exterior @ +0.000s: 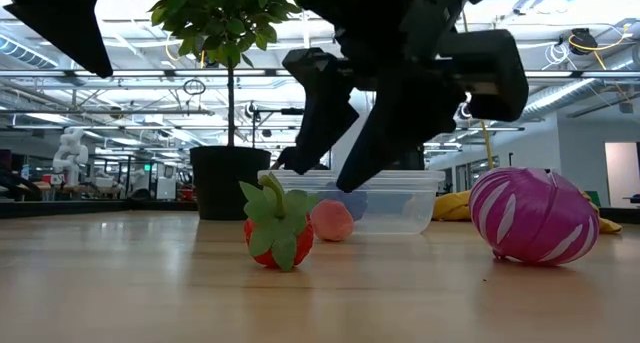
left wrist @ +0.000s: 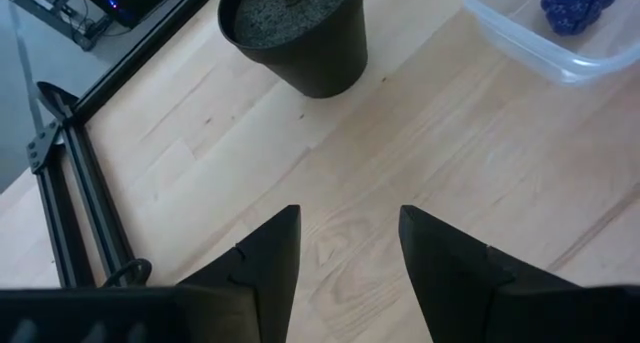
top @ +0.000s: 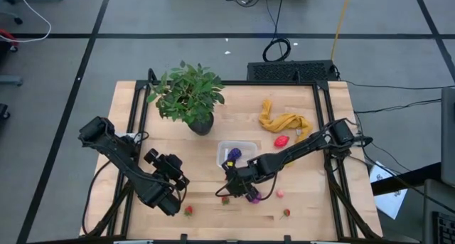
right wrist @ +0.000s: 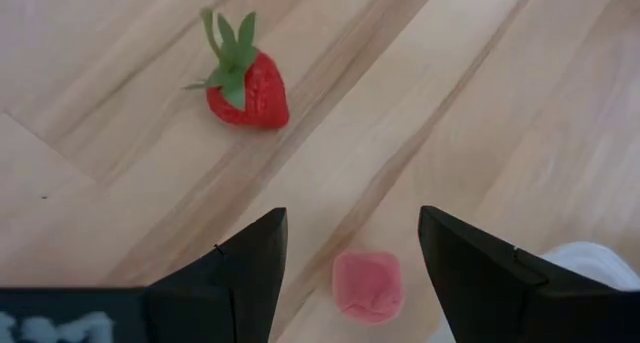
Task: Pick and placing Produce into tupperware
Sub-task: Put the top peach into the bin
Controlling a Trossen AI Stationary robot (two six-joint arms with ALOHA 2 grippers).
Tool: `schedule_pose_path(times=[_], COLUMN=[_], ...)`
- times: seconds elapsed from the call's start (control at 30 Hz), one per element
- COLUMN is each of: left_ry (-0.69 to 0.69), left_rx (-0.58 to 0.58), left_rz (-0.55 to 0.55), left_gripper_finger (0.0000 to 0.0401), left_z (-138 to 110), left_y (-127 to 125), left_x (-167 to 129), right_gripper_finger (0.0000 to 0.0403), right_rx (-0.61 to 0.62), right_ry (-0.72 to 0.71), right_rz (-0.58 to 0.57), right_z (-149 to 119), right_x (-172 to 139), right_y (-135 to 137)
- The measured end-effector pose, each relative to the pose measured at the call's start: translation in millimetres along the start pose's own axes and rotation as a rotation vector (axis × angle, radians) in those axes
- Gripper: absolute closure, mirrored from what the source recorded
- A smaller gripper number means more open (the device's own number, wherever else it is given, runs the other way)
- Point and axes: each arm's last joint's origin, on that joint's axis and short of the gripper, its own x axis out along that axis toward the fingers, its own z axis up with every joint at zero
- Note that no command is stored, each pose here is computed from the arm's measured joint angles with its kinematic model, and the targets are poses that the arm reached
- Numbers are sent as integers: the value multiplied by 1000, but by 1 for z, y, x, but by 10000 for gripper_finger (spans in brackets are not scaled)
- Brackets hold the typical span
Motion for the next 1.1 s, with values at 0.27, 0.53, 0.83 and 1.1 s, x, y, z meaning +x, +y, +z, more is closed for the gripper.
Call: schedule_pose_path(times=[0.27, 0.53, 0.83, 1.1], left_ry=[0, 0, 0, -1], left_rx=[-1, -2, -4, -4], left_rz=[-1, -2, -4, -4], left_gripper_finger=[224, 224, 224, 224], left_z=[0, 0, 0, 0], left_y=[0, 0, 0, -1], left_x=[0, 0, 0, 0], right_gripper_finger=[183, 183, 183, 183], right_rx=[4, 25, 58, 80], right_ry=[0, 13, 20, 36], right_rz=[1, 4, -4, 3], right_z=[0, -3, -6, -8], right_x=[0, 2, 2, 2], right_y=[0, -2, -9, -9])
